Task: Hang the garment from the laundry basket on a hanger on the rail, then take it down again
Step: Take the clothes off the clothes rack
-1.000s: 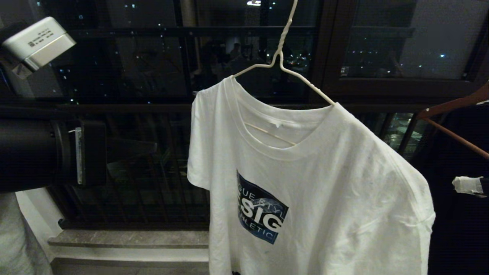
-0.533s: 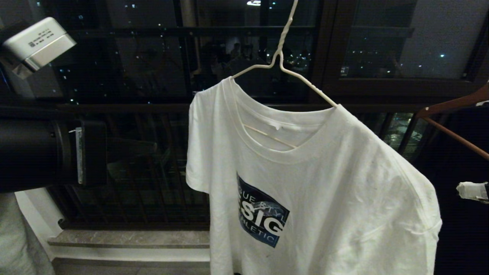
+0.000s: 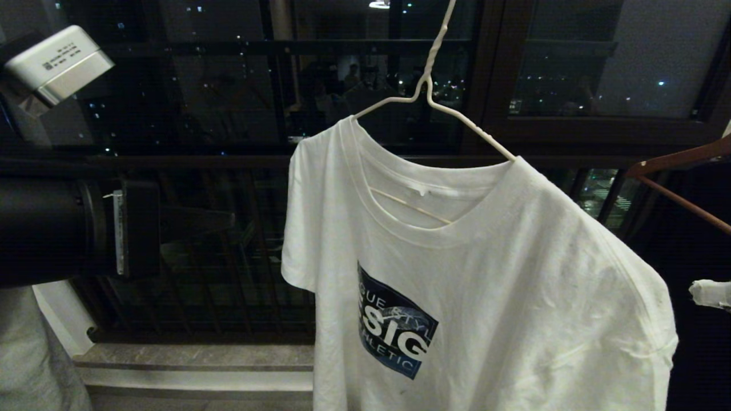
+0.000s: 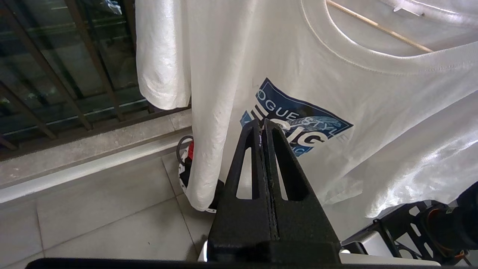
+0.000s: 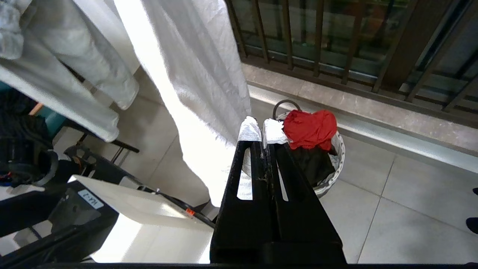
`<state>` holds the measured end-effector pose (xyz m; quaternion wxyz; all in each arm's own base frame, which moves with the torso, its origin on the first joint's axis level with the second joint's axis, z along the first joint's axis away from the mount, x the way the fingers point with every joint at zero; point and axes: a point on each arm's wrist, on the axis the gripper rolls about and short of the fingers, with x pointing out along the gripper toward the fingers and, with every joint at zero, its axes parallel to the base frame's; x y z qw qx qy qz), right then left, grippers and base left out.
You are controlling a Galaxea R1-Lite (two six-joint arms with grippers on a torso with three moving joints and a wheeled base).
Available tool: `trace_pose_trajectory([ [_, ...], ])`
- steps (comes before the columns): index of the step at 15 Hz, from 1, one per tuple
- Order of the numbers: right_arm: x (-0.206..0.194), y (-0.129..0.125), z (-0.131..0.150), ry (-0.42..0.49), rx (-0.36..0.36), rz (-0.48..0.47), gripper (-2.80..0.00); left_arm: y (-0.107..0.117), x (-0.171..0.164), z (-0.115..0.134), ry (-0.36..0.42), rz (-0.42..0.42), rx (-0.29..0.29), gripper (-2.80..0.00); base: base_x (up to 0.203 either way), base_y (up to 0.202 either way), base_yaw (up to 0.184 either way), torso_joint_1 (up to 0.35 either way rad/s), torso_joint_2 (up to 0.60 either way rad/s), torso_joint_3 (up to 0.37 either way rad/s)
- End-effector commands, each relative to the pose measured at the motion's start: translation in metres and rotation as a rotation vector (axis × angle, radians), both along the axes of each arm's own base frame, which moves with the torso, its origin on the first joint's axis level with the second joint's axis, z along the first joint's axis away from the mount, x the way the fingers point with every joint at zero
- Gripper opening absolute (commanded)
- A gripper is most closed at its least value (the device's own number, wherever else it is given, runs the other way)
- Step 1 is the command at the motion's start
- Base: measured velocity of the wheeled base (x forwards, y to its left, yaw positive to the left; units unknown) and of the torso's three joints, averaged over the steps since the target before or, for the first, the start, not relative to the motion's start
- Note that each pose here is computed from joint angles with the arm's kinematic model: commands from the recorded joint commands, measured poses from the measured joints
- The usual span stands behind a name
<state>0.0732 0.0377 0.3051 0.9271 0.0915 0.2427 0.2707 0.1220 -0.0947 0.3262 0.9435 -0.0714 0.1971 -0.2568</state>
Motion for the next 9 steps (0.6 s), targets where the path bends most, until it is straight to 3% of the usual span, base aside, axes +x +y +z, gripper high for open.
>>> trace_pose_trajectory([
  [1,-0.001,0.0,-0.001,0.004,0.002,0.003,-2.8,-0.001,0.001,-0.001,0.006,0.002,0.003,-2.8,0.0,0.0,0.0,0.0,0.0,0.0],
  [5,-0.009,-0.004,0.002,-0.018,0.02,0.013,-2.8,-0.002,0.003,-0.002,0.011,0.003,0.007,-2.8,0.0,0.0,0.0,0.0,0.0,0.0],
  [9,-0.017,-0.005,0.004,-0.002,0.092,0.093,-2.8,-0.006,0.008,-0.006,0.029,0.002,0.019,-2.8,0.0,0.0,0.0,0.0,0.0,0.0],
])
